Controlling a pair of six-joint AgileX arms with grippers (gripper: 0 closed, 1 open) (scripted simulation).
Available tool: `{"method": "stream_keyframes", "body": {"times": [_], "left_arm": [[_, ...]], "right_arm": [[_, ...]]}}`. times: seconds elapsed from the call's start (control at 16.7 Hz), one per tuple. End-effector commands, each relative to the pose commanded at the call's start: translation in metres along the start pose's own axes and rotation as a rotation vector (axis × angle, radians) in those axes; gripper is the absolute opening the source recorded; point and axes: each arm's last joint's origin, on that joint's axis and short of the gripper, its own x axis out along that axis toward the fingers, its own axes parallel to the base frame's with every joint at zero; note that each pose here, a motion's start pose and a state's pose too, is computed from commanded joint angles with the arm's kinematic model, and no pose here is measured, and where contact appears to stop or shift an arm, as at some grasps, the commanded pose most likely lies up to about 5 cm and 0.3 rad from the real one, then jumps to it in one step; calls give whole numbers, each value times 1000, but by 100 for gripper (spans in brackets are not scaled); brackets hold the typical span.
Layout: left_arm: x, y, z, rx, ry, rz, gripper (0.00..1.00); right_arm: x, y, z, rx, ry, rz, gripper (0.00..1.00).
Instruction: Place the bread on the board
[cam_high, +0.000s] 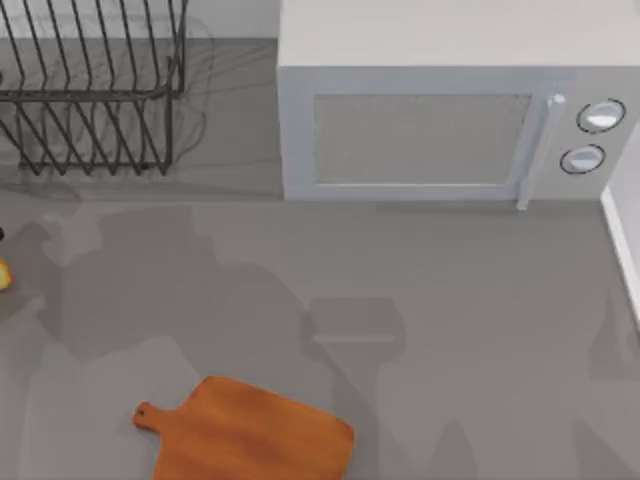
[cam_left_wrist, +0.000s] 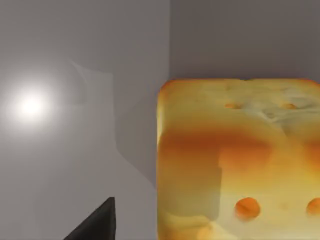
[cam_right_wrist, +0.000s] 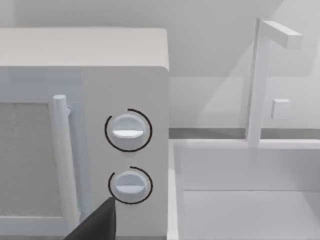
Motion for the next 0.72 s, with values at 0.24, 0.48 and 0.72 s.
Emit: {"method": "stream_keyframes", "body": {"times": [0.24,0.48,0.72], "left_arm": [[40,1,0,0,-5,7,100],[48,0,-1,0,-2,2,100],[48,0,-1,0,-2,2,77]], "right_arm": [[0,0,0,0,0,0,100],[0,0,0,0,0,0,100],[0,0,0,0,0,0,100]]}}
